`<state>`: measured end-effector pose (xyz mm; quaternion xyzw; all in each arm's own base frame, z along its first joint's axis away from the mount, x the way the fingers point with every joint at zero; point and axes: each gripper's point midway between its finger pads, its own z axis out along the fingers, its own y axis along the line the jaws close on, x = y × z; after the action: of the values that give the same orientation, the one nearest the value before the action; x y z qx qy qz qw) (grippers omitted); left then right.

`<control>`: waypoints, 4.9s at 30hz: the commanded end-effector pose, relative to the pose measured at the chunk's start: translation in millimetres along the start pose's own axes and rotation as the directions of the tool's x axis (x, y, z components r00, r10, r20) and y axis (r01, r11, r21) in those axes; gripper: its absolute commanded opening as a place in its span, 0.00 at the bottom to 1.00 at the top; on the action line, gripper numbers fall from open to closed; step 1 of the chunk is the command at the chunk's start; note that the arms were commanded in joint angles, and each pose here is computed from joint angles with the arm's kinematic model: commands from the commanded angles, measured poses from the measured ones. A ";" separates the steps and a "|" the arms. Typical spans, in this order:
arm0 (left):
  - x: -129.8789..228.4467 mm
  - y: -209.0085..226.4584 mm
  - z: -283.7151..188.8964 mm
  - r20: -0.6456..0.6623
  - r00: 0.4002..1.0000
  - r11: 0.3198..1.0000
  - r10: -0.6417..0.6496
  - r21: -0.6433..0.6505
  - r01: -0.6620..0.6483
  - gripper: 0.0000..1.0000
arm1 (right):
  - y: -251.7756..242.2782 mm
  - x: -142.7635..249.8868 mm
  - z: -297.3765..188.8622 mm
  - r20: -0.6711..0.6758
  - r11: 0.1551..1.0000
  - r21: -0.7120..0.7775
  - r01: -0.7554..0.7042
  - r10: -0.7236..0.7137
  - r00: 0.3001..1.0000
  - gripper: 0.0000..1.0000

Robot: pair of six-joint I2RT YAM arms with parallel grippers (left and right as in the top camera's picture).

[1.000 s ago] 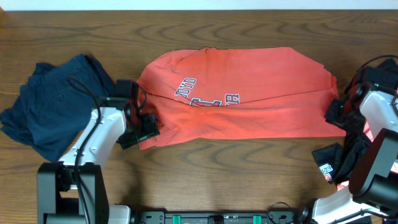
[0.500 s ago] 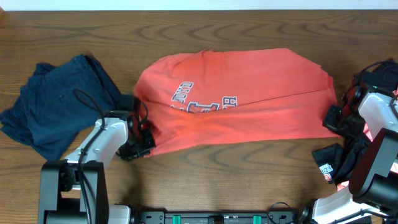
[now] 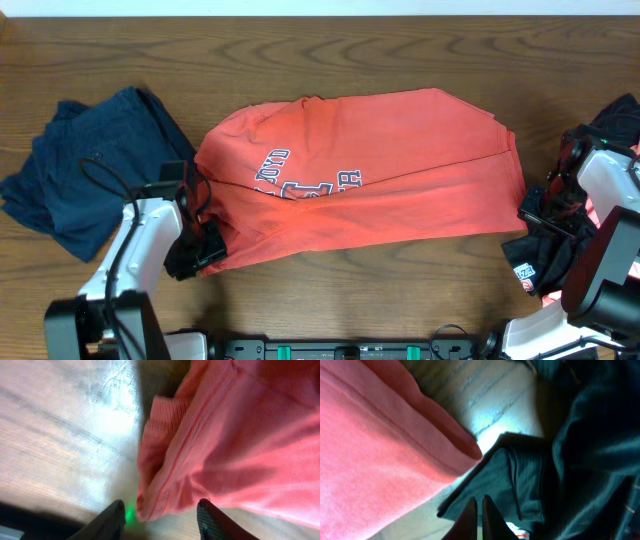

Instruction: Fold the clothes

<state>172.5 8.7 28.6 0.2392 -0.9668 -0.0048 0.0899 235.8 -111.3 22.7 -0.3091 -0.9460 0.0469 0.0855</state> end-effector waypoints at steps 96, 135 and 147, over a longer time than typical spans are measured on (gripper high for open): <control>-169.7 -167.0 -105.8 0.472 0.850 0.892 0.235 0.242 -0.381 0.06 | 260.5 -176.6 -62.1 0.631 0.801 -0.167 0.575 -0.362 0.686 0.80; -45.8 -107.6 -86.5 -0.044 0.959 0.940 0.280 0.214 -0.265 0.06 | 92.7 -67.7 -85.5 0.154 0.924 0.173 0.342 -0.368 0.917 0.06; -0.3 -66.5 -87.4 -0.259 0.932 0.967 0.253 0.080 -0.240 0.07 | 49.3 -27.7 -37.5 -0.064 0.920 0.214 0.328 -0.322 0.945 0.21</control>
<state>228.8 -53.4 107.1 0.1142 -0.9685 0.0761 0.2077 298.2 -84.5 55.1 -0.1283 -0.9740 0.1333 0.1304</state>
